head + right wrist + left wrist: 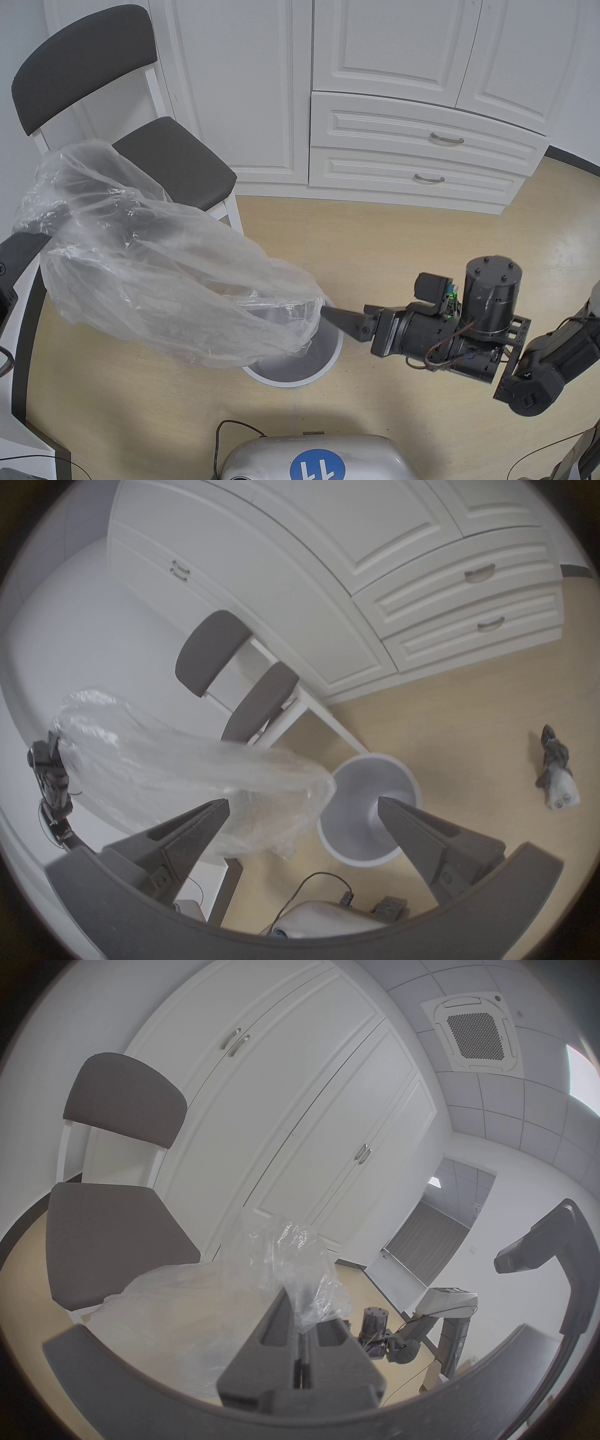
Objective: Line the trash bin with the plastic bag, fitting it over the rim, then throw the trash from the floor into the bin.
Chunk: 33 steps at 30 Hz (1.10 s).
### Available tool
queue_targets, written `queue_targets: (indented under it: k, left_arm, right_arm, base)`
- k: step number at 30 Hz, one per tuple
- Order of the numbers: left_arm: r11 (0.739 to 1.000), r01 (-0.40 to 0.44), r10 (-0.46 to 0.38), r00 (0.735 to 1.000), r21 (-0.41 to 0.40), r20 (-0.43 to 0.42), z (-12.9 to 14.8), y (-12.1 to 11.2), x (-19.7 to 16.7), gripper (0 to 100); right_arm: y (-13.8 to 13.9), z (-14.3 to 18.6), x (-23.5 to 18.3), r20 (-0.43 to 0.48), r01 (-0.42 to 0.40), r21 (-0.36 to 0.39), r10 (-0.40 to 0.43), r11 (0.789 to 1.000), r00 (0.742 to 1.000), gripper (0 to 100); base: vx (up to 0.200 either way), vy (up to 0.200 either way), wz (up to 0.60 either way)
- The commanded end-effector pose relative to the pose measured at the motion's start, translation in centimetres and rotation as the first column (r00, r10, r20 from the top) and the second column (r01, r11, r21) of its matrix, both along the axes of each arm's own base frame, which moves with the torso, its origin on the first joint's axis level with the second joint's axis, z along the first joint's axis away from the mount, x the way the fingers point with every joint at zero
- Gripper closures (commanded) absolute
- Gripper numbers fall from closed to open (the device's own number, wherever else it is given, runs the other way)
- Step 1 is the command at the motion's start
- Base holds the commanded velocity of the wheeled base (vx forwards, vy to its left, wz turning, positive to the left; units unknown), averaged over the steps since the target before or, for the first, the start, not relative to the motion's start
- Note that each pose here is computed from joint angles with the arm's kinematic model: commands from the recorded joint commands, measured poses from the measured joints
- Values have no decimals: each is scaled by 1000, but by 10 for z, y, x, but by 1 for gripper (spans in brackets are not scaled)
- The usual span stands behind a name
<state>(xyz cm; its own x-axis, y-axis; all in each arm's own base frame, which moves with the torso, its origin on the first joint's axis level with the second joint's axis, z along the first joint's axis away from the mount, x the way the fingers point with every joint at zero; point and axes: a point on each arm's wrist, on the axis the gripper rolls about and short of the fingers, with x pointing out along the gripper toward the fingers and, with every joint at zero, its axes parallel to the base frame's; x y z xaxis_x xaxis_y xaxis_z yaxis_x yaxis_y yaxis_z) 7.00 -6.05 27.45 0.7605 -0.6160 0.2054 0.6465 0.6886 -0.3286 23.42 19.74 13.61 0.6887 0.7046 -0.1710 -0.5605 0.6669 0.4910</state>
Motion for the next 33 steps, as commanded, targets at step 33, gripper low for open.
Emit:
queue_targets:
  k: [33]
  left_arm:
    - [991,123,-118,988,-46,100,-3,7,-12,100]
  right_arm:
    - [45,-58,-7,-67,-6,98,13,995,998,0]
  base:
    - [0,0,0]
